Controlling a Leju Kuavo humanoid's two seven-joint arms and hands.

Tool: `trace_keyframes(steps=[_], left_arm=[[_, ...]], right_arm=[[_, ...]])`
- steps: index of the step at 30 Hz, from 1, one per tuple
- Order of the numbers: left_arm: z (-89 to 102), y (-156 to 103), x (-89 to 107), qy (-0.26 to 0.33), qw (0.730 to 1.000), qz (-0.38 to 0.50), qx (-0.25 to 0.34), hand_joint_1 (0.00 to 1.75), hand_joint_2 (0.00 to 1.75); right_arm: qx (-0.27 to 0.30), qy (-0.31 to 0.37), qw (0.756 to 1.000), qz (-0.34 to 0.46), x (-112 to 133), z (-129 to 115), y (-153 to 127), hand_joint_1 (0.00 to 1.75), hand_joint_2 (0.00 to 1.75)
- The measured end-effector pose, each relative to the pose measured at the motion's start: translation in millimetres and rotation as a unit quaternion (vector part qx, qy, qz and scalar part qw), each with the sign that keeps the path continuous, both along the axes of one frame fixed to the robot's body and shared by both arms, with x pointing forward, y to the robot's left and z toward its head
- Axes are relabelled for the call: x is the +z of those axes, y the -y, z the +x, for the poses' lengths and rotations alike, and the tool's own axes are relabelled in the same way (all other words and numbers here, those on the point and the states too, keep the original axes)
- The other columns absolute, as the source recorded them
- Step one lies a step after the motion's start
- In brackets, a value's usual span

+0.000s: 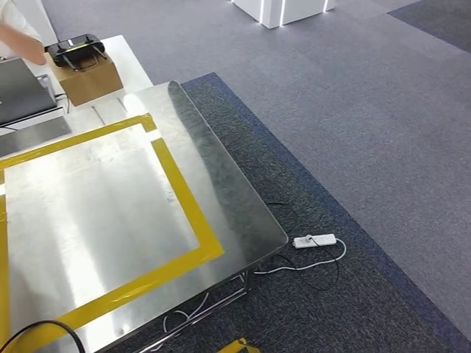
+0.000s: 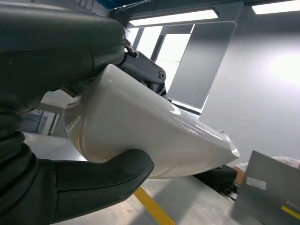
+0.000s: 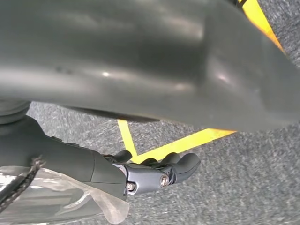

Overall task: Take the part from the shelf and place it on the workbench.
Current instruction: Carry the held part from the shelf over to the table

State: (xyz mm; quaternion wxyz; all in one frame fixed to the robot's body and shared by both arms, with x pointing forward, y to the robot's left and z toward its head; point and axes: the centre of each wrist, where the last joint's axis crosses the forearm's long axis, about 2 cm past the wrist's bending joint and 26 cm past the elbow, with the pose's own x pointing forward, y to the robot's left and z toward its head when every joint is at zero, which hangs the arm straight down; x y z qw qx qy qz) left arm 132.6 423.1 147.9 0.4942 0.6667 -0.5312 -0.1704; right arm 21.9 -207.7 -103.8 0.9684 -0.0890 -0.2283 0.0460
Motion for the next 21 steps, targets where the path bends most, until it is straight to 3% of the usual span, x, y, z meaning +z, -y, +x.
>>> trace_keyframes(steps=[7,11,15,21], left_arm=[[7.7,3.8,-0.1,-0.009,1.000,0.011,-0.012,1.47,1.75],[22.3,12.8,-4.4,-0.019,0.999,0.009,-0.045,1.47,1.75],[44.2,34.0,-14.8,-0.037,0.992,-0.024,-0.121,1.47,1.75],[78.5,95.4,-41.4,-0.083,0.959,-0.062,-0.264,1.47,1.75]], right_arm=[[0.000,0.000,1.000,0.001,-0.1,-0.6,0.6,0.00,0.00],[0.002,0.002,1.000,0.002,-0.2,0.2,0.9,0.00,0.00],[0.008,0.005,1.000,0.005,0.1,2.6,-0.1,0.00,0.00],[0.018,-0.001,1.000,-0.002,0.7,4.5,-1.8,0.00,0.00]])
